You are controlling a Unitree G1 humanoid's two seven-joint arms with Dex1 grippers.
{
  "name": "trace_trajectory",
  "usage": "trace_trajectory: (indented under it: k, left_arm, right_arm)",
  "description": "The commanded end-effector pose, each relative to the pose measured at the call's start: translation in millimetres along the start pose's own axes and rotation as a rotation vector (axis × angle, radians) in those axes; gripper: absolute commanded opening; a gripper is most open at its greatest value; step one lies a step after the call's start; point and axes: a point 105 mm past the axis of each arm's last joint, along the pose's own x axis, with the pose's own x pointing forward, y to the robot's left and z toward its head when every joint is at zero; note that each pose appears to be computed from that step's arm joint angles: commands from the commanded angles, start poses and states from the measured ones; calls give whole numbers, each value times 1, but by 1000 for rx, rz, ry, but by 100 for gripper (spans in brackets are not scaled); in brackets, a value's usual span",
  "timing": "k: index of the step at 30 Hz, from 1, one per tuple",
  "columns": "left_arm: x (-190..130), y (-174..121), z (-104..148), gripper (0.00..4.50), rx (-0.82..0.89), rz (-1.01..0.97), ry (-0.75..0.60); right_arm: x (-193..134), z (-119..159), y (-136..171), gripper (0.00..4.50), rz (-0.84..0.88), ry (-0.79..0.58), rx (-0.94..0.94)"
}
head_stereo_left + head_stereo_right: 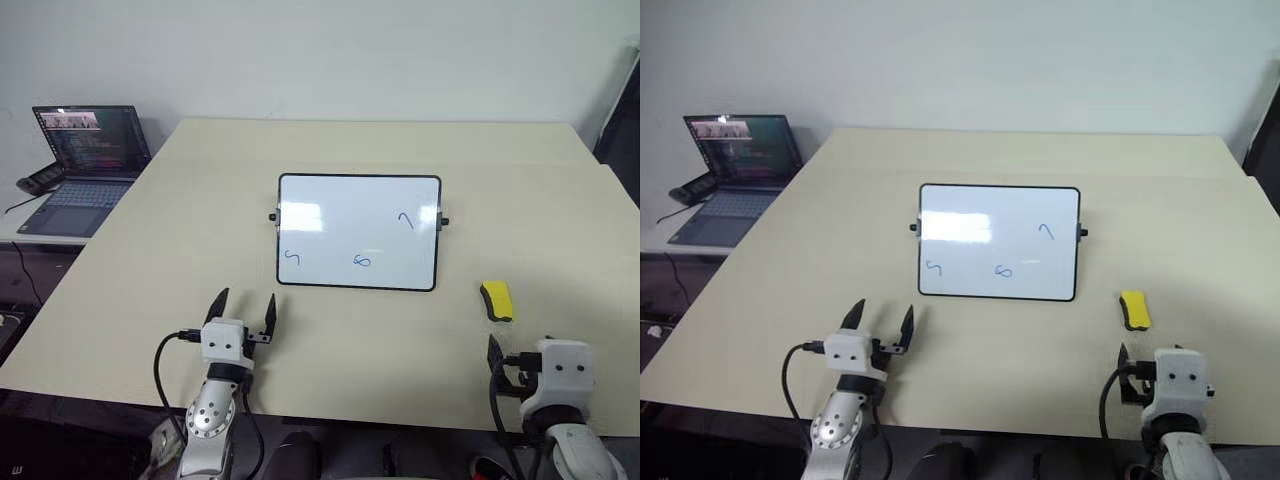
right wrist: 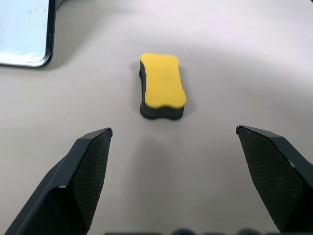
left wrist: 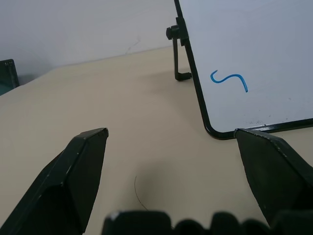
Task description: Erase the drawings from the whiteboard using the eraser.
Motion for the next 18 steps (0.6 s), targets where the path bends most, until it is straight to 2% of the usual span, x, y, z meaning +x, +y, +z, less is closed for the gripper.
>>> trace_trajectory:
  k: [1,5,18]
  left_arm:
    - [-9,-12,-22,450,-16,-50,95]
    - [-9,-17,-21,450,-13,-64,91]
    - [-6,-8,-14,450,6,-70,53]
  right_arm:
    - [-6,19,-8,446,-31,-73,-46]
    - [-7,15,-4,446,-12,-56,-34]
    - [6,-13,-14,446,-63,-36,24]
